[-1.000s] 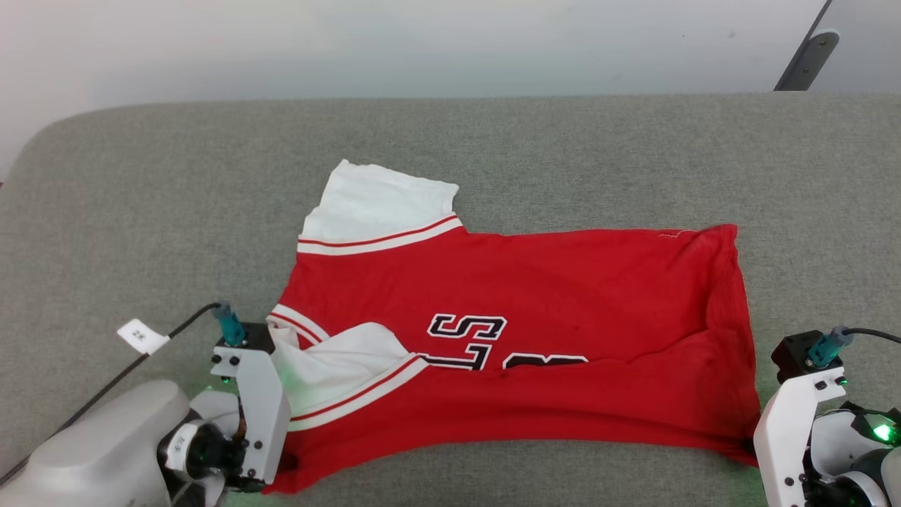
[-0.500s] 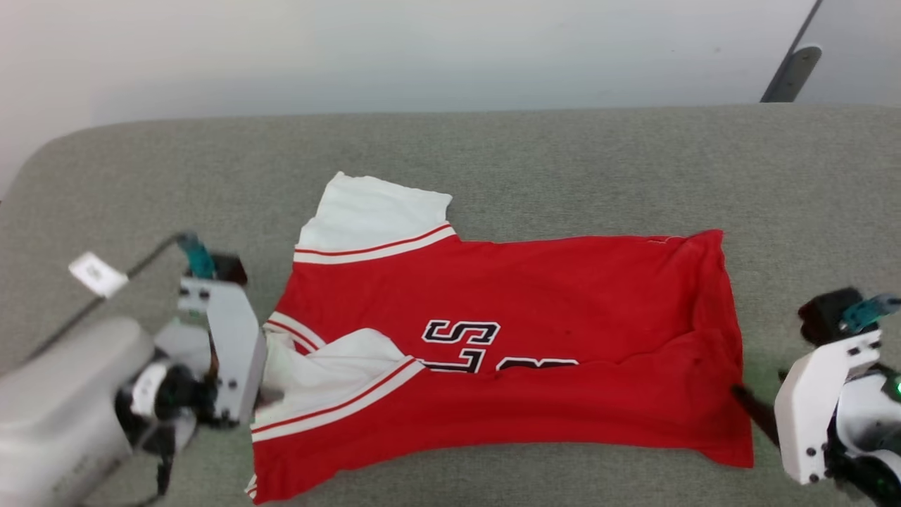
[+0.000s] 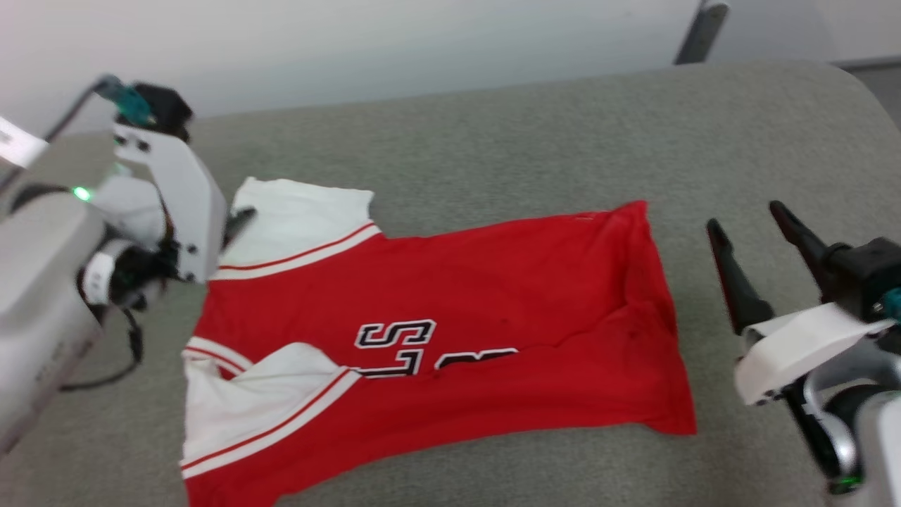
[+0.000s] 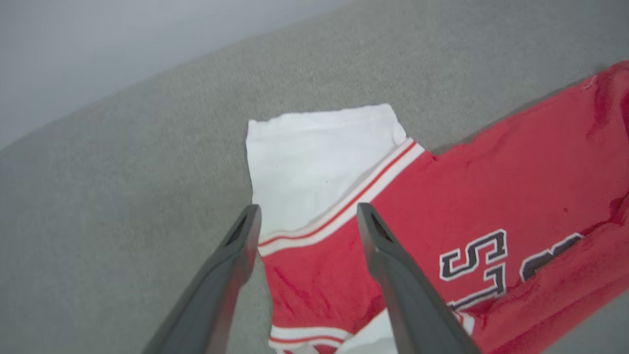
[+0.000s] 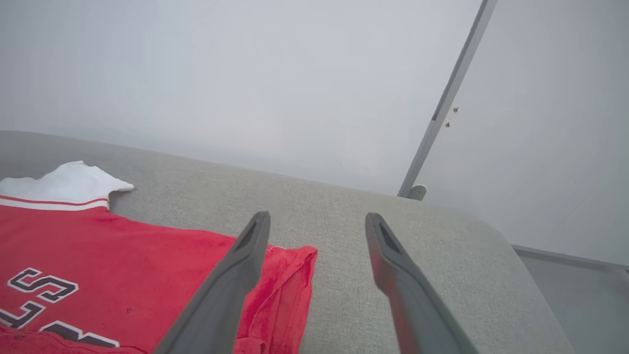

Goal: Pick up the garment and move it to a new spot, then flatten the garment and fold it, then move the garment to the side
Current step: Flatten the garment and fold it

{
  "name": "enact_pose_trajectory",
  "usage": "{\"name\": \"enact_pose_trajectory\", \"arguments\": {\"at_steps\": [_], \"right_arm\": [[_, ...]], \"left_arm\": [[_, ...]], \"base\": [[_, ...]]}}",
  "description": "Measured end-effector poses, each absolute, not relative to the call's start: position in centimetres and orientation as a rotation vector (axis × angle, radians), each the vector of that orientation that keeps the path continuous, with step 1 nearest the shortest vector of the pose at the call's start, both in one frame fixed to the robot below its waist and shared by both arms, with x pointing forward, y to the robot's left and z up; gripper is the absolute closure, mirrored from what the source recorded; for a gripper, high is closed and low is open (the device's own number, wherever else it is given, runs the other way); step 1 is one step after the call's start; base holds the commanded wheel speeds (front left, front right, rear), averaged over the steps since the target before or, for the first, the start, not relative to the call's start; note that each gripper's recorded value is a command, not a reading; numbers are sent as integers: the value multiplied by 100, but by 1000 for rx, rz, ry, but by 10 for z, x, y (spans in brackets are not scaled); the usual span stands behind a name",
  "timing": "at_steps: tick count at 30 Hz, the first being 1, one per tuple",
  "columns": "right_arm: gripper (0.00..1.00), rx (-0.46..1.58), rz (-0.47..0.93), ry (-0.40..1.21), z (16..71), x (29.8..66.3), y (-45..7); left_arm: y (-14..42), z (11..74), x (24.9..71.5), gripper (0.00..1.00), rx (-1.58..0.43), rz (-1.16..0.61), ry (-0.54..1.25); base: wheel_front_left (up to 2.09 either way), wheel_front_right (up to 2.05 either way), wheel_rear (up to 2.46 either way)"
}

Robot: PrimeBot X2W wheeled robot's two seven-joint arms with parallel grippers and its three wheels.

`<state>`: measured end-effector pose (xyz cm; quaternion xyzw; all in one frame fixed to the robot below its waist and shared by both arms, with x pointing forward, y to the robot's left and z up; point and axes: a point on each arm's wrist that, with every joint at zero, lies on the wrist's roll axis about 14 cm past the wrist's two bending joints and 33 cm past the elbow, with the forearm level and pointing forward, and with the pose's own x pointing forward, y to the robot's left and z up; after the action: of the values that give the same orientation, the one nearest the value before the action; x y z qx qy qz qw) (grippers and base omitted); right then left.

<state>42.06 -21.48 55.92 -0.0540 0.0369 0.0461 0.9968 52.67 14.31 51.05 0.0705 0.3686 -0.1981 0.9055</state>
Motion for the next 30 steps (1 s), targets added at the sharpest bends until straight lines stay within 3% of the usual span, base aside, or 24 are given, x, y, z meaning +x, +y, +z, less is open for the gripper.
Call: {"name": "enact_pose_trajectory", "arguments": {"at_steps": [7, 16, 30], "right_arm": [[0, -85, 47, -22, 552, 419, -216], [0, -92, 13, 32, 526, 421, -225], [0, -87, 10, 102, 510, 433, -228]], "left_arm": [[141, 501, 577, 0, 182, -386, 706], [145, 453, 610, 0, 225, -358, 836], [154, 388, 625, 0, 246, -294, 1037]], "base": [[0, 0, 0], [0, 0, 0], [0, 0, 0]]}}
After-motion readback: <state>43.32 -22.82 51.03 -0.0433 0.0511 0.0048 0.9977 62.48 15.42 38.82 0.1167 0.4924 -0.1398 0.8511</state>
